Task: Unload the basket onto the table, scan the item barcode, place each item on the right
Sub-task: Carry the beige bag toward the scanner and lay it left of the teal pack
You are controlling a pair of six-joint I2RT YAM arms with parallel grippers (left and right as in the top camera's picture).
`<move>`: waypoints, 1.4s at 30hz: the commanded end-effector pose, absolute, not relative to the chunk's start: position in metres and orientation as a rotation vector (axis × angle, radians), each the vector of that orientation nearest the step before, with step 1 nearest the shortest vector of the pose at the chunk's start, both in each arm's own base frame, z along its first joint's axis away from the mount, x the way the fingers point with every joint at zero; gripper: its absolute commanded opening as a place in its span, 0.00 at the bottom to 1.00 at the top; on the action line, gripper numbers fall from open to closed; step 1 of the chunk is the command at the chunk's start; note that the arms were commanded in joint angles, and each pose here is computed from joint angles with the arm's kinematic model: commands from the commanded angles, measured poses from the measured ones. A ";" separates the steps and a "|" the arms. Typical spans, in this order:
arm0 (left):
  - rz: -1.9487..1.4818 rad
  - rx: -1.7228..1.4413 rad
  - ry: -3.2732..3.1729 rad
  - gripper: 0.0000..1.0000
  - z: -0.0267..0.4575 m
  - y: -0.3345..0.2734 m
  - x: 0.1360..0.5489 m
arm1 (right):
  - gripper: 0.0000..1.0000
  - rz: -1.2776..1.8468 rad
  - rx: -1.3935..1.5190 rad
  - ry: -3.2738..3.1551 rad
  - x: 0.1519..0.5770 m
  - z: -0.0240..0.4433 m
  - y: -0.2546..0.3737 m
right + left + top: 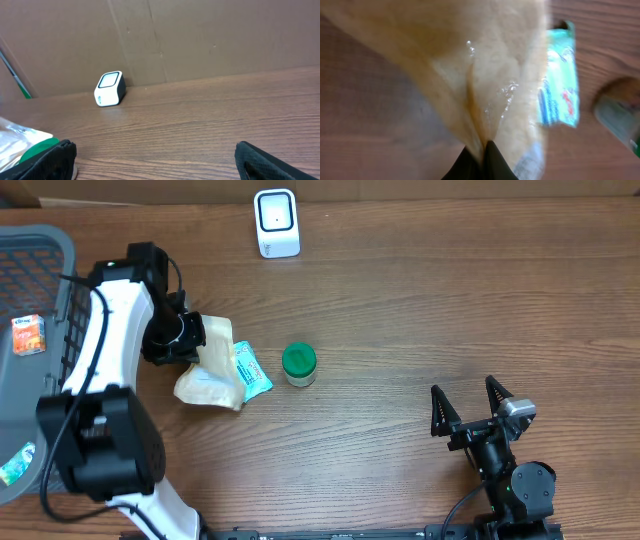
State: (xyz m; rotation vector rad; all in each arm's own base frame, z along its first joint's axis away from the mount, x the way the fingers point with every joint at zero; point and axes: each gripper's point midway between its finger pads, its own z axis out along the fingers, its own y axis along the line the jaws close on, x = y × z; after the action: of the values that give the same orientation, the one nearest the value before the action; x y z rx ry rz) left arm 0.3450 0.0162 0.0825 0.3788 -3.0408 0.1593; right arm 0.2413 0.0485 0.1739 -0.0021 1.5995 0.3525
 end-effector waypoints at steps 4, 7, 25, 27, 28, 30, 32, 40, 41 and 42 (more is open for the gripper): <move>0.133 0.206 -3.013 0.04 0.032 0.005 0.349 | 1.00 0.340 0.005 1.598 0.242 0.171 0.046; 0.197 0.119 -3.016 0.04 0.018 -0.015 0.351 | 1.00 0.339 0.005 1.598 0.242 0.171 0.046; 0.332 -0.083 -3.043 0.04 0.013 -0.101 0.351 | 1.00 0.339 0.005 1.598 0.242 0.171 0.046; 0.267 -0.025 -3.052 0.04 0.022 -0.087 0.353 | 1.00 0.339 0.005 1.598 0.242 0.171 0.046; 0.232 0.009 -3.062 0.04 0.029 -0.079 0.355 | 1.00 0.339 0.005 1.598 0.242 0.171 0.046; 0.175 0.071 -3.085 0.04 0.043 -0.062 0.360 | 1.00 0.339 0.005 1.598 0.242 0.171 0.046; 0.152 0.091 -3.099 0.04 0.053 -0.052 0.361 | 1.00 0.339 0.005 1.598 0.242 0.171 0.046; 0.038 0.081 -3.060 0.28 0.062 -0.035 0.350 | 1.00 0.340 0.005 1.598 0.242 0.171 0.046; 0.039 0.086 -3.056 0.49 0.063 -0.035 0.349 | 1.00 0.339 0.005 1.598 0.242 0.171 0.046; 0.038 0.087 -3.053 0.77 0.065 -0.035 0.349 | 1.00 0.340 0.005 1.598 0.242 0.171 0.046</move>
State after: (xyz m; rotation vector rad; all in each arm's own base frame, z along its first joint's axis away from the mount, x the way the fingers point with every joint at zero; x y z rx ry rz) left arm 0.3409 -0.0370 0.0479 0.0854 -3.0027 0.0667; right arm 0.2413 0.0485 0.1740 -0.0022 1.5991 0.3525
